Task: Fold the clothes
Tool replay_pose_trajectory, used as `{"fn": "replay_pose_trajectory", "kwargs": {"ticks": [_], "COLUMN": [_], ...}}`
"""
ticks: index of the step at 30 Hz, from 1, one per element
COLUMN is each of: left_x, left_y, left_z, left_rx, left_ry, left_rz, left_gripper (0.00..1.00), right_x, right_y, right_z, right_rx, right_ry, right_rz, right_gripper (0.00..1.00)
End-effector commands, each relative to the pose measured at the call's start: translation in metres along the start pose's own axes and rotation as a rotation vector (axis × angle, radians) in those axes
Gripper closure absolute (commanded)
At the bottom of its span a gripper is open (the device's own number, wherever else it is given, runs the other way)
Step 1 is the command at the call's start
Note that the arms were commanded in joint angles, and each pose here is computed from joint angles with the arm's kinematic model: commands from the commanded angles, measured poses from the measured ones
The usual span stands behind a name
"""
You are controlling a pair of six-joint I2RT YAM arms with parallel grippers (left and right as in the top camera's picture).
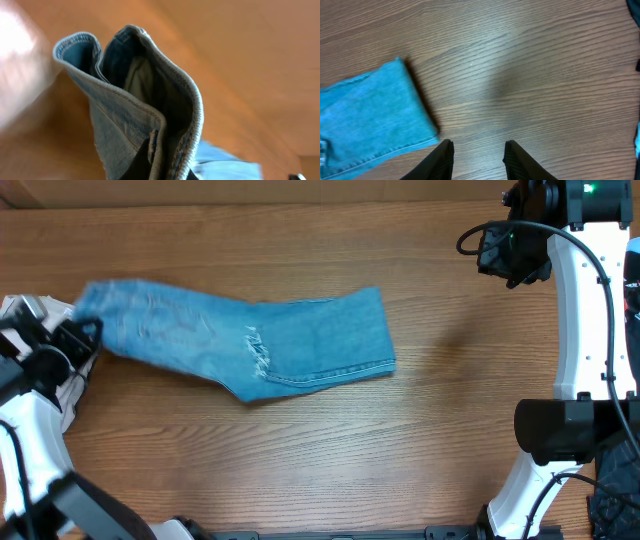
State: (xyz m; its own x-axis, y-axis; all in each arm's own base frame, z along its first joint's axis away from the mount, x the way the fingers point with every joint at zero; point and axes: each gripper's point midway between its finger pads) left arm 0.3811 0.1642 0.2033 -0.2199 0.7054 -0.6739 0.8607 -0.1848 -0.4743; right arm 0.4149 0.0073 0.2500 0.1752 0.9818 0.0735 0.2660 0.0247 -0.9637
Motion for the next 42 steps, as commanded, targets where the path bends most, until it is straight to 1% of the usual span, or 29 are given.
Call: {"fn": "replay_pose_trajectory", "kwargs": {"ticks": [1, 4, 7, 10, 12, 17, 20, 24, 30, 35, 39, 42], "left_x": [-0.078, -0.115, -0.151, -0.178, -0.192, -0.205, -0.214, -0.219, -0.207, -0.201, -0.208, -0.224], "left_y": [-0.035, -0.041, -0.033, -0.016, -0.003, 0.027, 0.046, 0.070, 0.098, 0.113, 0.117, 0.113], "left_z": [-0.035, -0.038, -0.025, 0.004, 0.030, 0.095, 0.139, 0.182, 0.229, 0.268, 0.285, 0.301], "left_rx": [-0.083, -0.074, -0.026, 0.045, 0.102, 0.247, 0.352, 0.445, 0.572, 0.665, 0.687, 0.709], "left_ry": [0.175, 0.239, 0.304, 0.366, 0.415, 0.539, 0.598, 0.651, 0.662, 0.673, 0.663, 0.661], "left_rz": [0.148, 0.189, 0.218, 0.221, 0.207, 0.102, 0.086, 0.076, 0.039, 0.031, 0.041, 0.099], "left_gripper": [0.96, 0.96, 0.96, 0.96, 0.96, 0.96, 0.96, 0.96, 0.96, 0.96, 0.96, 0.95], "right_x": [0.007, 0.008, 0.010, 0.011, 0.011, 0.013, 0.013, 0.013, 0.013, 0.013, 0.013, 0.013], "right_y": [0.000, 0.000, 0.000, 0.000, 0.000, 0.000, 0.000, 0.000, 0.000, 0.000, 0.000, 0.000], "right_z": [0.000, 0.000, 0.001, 0.001, 0.001, 0.002, 0.002, 0.002, 0.002, 0.002, 0.002, 0.002], "right_rx": [0.003, 0.004, 0.011, 0.011, 0.011, 0.014, 0.014, 0.014, 0.014, 0.014, 0.014, 0.014], "right_ry": [0.001, 0.001, 0.001, 0.001, 0.000, 0.000, 0.000, 0.000, 0.000, 0.000, 0.000, 0.000], "right_rz": [-0.034, -0.038, -0.052, -0.055, -0.056, -0.070, -0.070, -0.069, -0.069, -0.069, -0.069, -0.069], "right_gripper": [0.62, 0.62, 0.62, 0.63, 0.62, 0.63, 0.63, 0.63, 0.63, 0.63, 0.63, 0.63]}}
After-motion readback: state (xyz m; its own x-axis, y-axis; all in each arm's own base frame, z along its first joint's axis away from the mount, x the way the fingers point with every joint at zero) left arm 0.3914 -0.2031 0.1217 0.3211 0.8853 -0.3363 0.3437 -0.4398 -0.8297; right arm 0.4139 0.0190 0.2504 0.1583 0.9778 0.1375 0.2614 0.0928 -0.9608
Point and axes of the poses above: each gripper's point midway between its finger pads, its own y axis out along the fingers, its own x axis along the line the jaws close on, z = x × y, and after that the axes turned 3 degrees about -y, right-handed
